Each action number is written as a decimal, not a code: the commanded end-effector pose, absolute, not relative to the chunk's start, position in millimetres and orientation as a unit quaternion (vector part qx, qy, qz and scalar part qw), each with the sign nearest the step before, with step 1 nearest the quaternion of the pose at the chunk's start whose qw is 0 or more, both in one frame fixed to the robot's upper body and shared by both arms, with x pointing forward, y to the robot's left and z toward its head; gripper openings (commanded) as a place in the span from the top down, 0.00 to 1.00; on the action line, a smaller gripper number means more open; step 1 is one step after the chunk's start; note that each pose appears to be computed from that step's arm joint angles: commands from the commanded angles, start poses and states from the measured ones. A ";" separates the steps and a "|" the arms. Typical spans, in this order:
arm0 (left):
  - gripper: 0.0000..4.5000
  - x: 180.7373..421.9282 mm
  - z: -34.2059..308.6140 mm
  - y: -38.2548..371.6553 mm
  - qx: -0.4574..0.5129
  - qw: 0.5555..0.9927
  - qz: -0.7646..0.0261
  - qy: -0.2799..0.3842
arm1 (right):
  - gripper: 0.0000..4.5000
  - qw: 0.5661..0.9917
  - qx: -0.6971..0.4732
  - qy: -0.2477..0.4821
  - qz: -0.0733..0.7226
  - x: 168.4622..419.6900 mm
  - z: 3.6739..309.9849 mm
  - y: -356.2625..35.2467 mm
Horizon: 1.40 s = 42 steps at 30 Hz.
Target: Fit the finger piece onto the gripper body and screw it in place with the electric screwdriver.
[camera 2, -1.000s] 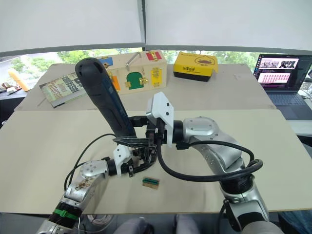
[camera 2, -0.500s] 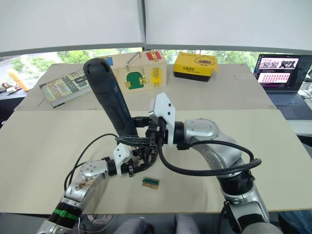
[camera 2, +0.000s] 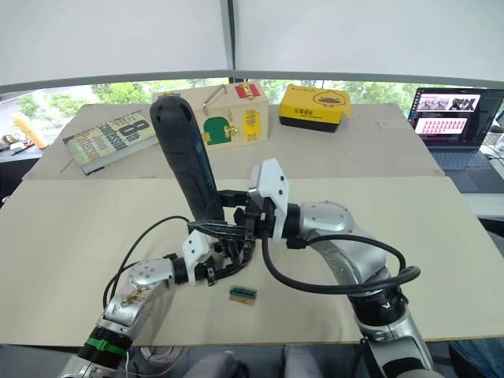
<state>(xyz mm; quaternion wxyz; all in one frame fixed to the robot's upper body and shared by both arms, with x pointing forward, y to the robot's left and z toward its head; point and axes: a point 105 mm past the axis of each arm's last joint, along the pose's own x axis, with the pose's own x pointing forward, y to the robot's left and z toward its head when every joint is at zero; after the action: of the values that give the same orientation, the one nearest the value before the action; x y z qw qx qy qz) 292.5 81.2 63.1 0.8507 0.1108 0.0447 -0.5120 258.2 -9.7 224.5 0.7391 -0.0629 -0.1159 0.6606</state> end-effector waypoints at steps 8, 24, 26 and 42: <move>0.49 289.2 42.4 89.2 0.102 0.852 -0.505 0.096 | 0.58 0.759 -0.094 -0.058 0.642 268.0 197.4 -7.5; 0.49 289.6 42.5 88.3 0.100 0.852 -0.504 0.096 | 0.58 0.734 -0.138 -0.016 0.664 269.0 199.4 1.7; 0.49 289.5 42.3 87.9 0.100 0.852 -0.505 0.096 | 0.58 0.732 -0.139 -0.016 0.666 270.1 201.8 2.5; 0.49 290.6 43.5 89.4 0.099 0.855 -0.500 0.092 | 0.58 0.730 -0.110 -0.071 0.671 268.1 222.1 -0.7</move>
<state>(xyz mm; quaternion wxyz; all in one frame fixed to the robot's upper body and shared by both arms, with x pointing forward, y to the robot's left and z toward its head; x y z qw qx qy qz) 292.9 81.3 60.6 0.8509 0.1083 0.0534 -0.5113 263.0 5.3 225.8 0.7201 -0.1135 -0.0796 0.6799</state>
